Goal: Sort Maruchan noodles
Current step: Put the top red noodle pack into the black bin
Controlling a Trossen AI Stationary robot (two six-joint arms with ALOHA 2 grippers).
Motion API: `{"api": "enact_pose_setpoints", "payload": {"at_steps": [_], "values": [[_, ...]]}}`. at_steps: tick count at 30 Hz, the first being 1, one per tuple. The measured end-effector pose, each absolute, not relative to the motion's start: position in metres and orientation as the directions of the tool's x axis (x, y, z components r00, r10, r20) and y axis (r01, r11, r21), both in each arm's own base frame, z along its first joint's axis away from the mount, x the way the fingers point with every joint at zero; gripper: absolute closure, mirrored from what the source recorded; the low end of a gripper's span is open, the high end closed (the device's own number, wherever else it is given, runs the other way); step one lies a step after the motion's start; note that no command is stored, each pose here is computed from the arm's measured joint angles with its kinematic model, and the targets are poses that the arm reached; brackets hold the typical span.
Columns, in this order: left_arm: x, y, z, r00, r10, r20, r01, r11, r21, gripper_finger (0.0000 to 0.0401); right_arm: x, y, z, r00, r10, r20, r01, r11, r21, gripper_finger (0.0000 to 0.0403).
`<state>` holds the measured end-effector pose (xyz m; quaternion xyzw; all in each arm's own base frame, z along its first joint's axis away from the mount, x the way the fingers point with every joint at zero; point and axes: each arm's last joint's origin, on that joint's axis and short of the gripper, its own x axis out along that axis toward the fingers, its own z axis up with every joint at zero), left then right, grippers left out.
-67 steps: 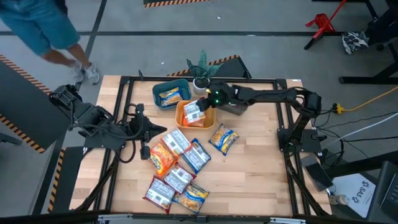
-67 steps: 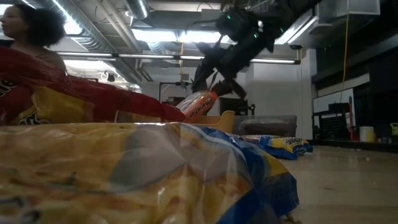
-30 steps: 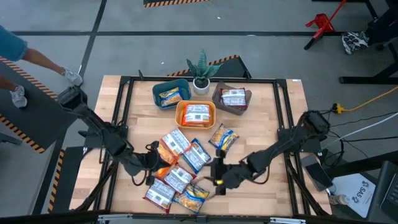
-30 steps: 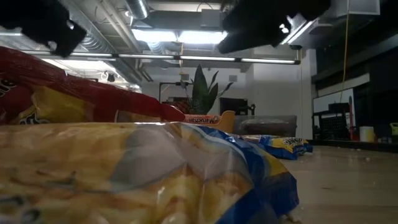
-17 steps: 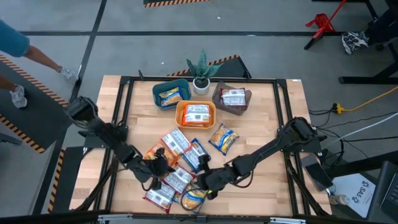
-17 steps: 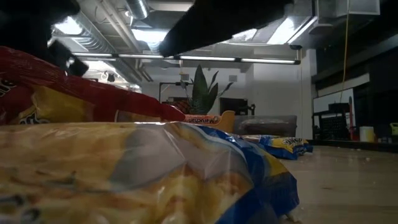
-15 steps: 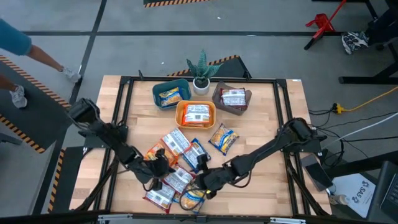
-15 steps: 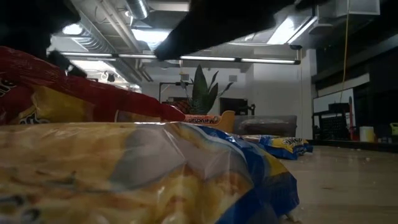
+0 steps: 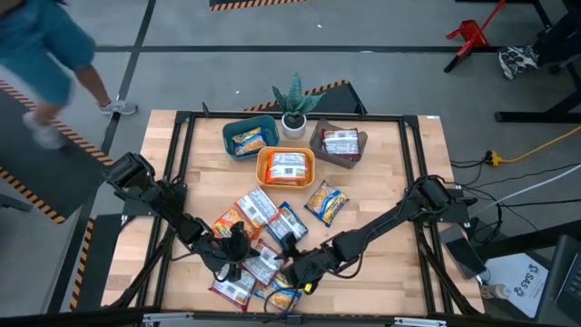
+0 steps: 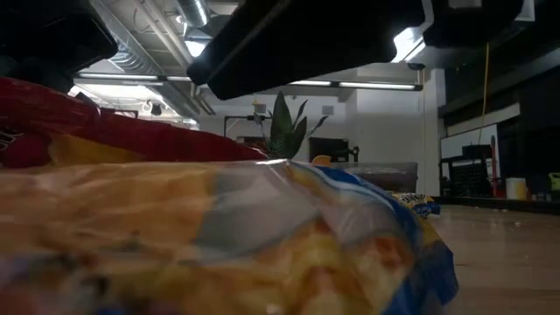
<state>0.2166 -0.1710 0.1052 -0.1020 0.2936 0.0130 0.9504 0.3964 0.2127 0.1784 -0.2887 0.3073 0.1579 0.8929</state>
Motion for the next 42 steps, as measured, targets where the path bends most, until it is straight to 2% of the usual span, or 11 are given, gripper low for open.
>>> {"api": "enact_pose_setpoints", "payload": {"at_steps": [6, 13, 17, 29, 35, 39, 42], "values": [[0.216, -0.17, 0.104, 0.823, -0.028, -0.567, -0.088, 0.98, -0.177, 0.0401, 0.397, 0.214, 0.174, 0.744, 0.135, -0.655, -0.534, 0.709, -0.461, 0.0184], [0.216, -0.17, 0.103, 0.82, -0.026, -0.571, -0.089, 0.981, -0.172, 0.0401, 0.401, 0.215, 0.143, 0.715, 0.087, -0.694, -0.589, 0.609, -0.531, 0.0185], [0.216, -0.17, 0.103, 0.819, -0.025, -0.573, -0.089, 0.981, -0.171, 0.0401, 0.406, 0.214, 0.136, 0.756, 0.003, -0.655, -0.528, 0.595, -0.607, 0.0185], [0.215, -0.169, 0.102, 0.822, -0.002, -0.569, -0.1, 0.984, -0.148, 0.0401, 0.425, 0.185, 0.129, 0.75, 0.076, -0.657, -0.569, 0.582, -0.581, 0.0184], [0.216, -0.167, 0.102, 0.824, 0.01, -0.567, -0.11, 0.984, -0.143, 0.0401, 0.43, 0.188, 0.121, 0.776, 0.097, -0.624, -0.584, 0.486, -0.651, 0.0185], [0.217, -0.165, 0.102, 0.824, 0.021, -0.566, -0.122, 0.982, -0.141, 0.0401, 0.432, 0.19, 0.12, 0.794, 0.109, -0.598, -0.571, 0.472, -0.672, 0.0186], [0.218, -0.164, 0.102, 0.826, 0.03, -0.563, -0.13, 0.982, -0.139, 0.0401, 0.432, 0.189, 0.12, 0.798, 0.083, -0.597, -0.558, 0.472, -0.682, 0.0203]]}}
